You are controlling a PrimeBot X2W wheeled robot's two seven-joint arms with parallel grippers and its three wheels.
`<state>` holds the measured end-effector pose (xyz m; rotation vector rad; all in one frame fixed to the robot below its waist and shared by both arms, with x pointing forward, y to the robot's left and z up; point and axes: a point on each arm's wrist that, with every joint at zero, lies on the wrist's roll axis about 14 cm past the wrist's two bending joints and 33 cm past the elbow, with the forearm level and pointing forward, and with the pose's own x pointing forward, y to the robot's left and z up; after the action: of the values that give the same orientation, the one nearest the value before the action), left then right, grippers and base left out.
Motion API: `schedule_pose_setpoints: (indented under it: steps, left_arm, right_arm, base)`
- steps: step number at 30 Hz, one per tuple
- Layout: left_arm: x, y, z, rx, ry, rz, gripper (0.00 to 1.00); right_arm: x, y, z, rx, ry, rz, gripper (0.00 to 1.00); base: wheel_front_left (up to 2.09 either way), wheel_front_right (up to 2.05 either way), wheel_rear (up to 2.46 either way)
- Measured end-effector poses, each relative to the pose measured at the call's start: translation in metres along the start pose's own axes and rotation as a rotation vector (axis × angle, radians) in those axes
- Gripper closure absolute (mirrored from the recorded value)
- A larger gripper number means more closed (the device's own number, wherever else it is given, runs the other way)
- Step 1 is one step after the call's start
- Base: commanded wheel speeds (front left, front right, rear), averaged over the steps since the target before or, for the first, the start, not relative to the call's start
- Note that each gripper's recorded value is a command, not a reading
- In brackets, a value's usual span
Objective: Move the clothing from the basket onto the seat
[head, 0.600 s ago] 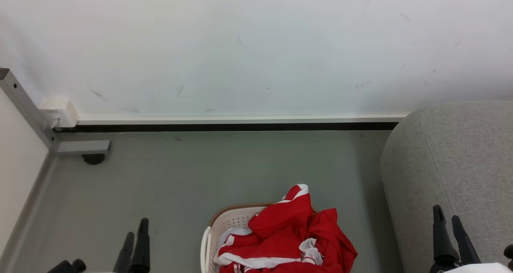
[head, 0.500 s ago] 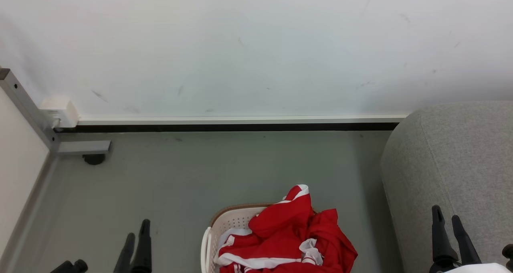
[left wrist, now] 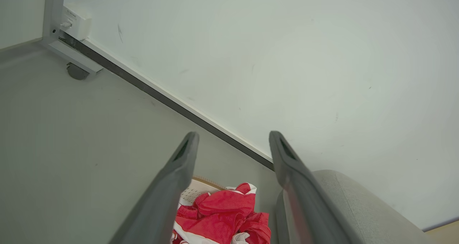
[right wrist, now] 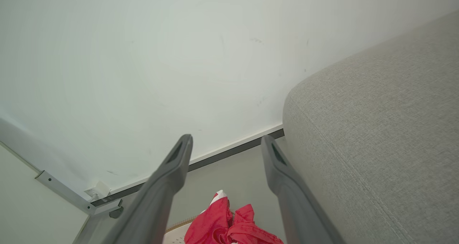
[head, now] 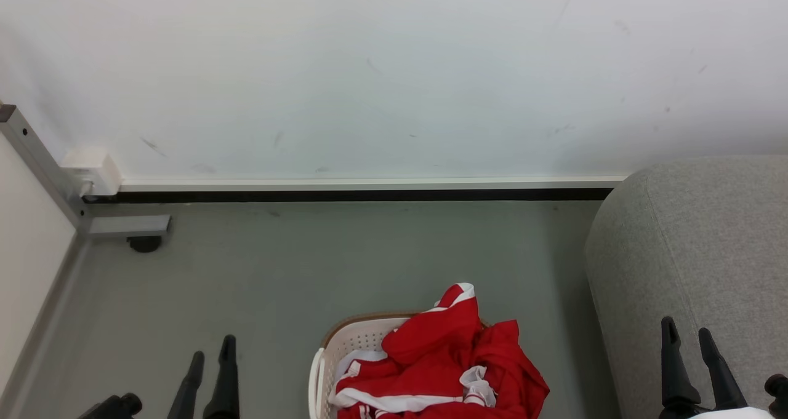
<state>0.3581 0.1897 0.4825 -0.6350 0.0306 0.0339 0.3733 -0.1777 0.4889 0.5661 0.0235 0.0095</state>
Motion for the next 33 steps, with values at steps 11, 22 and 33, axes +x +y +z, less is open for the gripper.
schedule_pose_setpoints:
  steps: [11, 22, 33]
  left_arm:
    - [0.0, -0.007, 0.002, 0.123, -0.01, -0.038, 0.0]
    - [-0.003, -0.013, -0.001, 0.224, -0.012, -0.074, 0.0]
    - [-0.006, -0.019, 0.0, 0.318, -0.024, -0.107, 0.0]
  right_arm:
    - [-0.003, -0.004, -0.003, -0.11, 0.002, 0.001, 0.0]
    - [-0.005, -0.007, -0.002, -0.183, -0.006, -0.001, 0.0]
    - [-0.009, -0.009, -0.006, -0.247, -0.001, 0.003, 0.0]
  base:
    - [0.0, 0.0, 0.0]
    - [0.0, 0.0, 0.0]
    - [0.0, 0.0, 0.0]
